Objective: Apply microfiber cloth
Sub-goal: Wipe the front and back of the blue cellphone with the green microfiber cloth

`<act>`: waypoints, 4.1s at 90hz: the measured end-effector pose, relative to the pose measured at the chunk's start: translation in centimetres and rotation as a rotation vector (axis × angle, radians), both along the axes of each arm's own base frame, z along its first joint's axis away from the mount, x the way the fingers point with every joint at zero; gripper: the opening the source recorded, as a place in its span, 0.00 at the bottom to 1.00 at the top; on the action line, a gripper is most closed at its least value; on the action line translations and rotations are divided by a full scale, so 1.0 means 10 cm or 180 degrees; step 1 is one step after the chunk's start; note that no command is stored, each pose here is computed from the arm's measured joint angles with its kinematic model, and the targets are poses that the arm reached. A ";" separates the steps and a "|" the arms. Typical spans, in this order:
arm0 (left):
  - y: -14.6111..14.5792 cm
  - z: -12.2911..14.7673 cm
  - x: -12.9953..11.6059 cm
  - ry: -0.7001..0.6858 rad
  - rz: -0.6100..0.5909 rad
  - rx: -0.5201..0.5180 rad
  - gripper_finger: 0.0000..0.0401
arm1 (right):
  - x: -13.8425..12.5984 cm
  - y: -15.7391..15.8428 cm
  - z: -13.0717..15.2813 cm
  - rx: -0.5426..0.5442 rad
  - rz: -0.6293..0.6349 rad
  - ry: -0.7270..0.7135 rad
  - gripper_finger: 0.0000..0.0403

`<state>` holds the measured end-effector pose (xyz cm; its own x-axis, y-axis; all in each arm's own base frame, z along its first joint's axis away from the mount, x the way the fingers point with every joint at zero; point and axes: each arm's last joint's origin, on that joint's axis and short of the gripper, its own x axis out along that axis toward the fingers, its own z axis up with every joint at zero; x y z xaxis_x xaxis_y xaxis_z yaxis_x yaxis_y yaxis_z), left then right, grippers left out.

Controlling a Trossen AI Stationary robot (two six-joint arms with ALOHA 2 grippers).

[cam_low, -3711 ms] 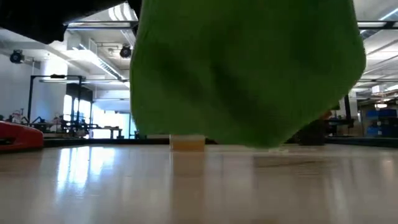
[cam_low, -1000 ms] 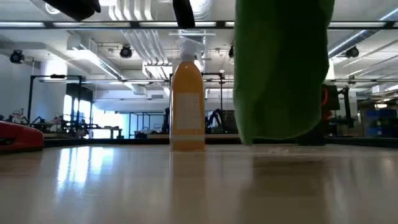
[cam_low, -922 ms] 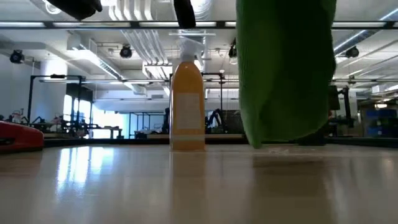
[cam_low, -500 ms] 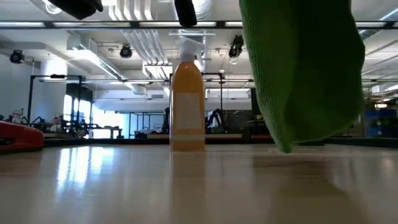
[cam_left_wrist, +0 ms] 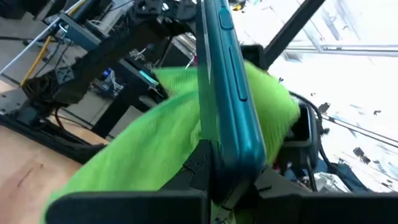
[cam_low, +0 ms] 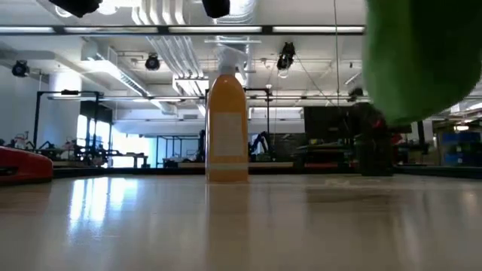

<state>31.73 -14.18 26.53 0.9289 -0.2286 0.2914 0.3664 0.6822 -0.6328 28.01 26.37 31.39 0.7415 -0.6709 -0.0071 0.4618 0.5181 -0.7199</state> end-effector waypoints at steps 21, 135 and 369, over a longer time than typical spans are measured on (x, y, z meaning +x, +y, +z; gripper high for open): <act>-0.11 0.00 -0.07 0.0011 -0.0102 0.0002 0.02 | -0.18 -0.02 0.22 -0.0106 0.0104 0.0090 0.00; -0.06 -0.25 -0.02 0.0696 0.0207 0.0469 0.02 | -0.45 -0.28 0.72 0.0512 0.0544 0.0056 0.00; 0.16 -0.15 0.02 0.1236 0.2295 0.7924 0.02 | -0.61 -0.43 1.07 0.1446 0.0661 -0.0721 0.00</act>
